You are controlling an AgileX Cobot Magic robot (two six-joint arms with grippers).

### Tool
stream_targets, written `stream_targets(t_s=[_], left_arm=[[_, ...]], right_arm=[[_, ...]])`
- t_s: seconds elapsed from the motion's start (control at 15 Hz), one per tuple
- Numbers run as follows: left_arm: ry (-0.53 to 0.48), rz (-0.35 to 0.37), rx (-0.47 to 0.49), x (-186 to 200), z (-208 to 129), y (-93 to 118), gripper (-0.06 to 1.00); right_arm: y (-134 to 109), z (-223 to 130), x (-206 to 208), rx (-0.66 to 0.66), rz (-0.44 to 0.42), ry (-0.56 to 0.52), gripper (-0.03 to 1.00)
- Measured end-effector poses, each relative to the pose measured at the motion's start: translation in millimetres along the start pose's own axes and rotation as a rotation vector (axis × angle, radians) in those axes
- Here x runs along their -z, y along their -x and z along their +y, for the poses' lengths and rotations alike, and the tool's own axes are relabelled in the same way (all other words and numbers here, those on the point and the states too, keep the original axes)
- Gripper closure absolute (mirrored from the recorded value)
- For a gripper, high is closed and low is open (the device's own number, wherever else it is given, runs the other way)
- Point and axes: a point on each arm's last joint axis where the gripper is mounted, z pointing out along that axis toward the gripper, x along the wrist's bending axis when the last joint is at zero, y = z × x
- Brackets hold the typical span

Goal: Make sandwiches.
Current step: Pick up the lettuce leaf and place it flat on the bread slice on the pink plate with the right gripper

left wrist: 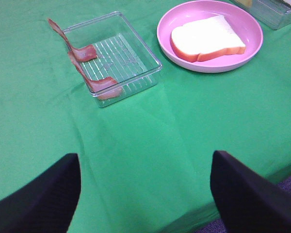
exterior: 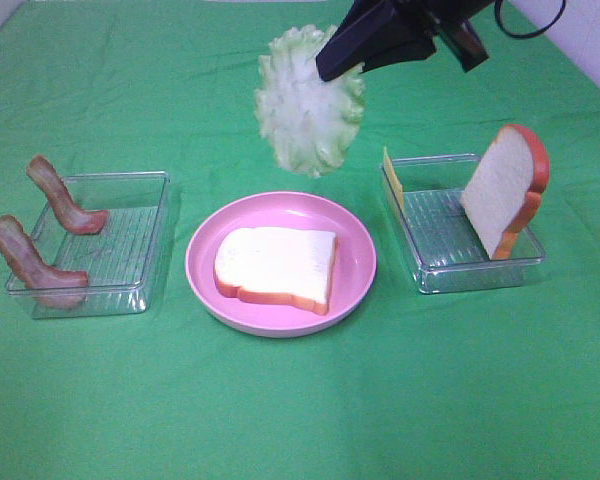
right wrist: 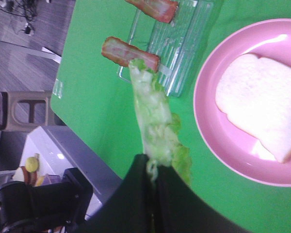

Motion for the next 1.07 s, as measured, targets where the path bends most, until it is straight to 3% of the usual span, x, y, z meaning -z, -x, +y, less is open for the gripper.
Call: stream_targets(t_s=[0.2,0.47,0.73,0.93,1.07], left_arm=[[0.000,0.000,0.000,0,0,0,0.24],[0.000,0.000,0.000,0,0,0,0.24],[0.000,0.000,0.000,0,0,0,0.24],[0.000,0.000,0.000,0,0,0,0.24],[0.000,0.000,0.000,0,0,0,0.24]], right_arm=[[13,-2,-33,-0.016,0.044,-0.033,0.97],[18,-4,-104,-0.029,0.009,-0.043,0.97],[43,-5,-152,-0.157,0.018,-0.037,0.97],[60,-6,-171,-0.201,0.030,-0.045,0.97],[68,-2,-167,-0.168,-0.036,-0.009,0.97]])
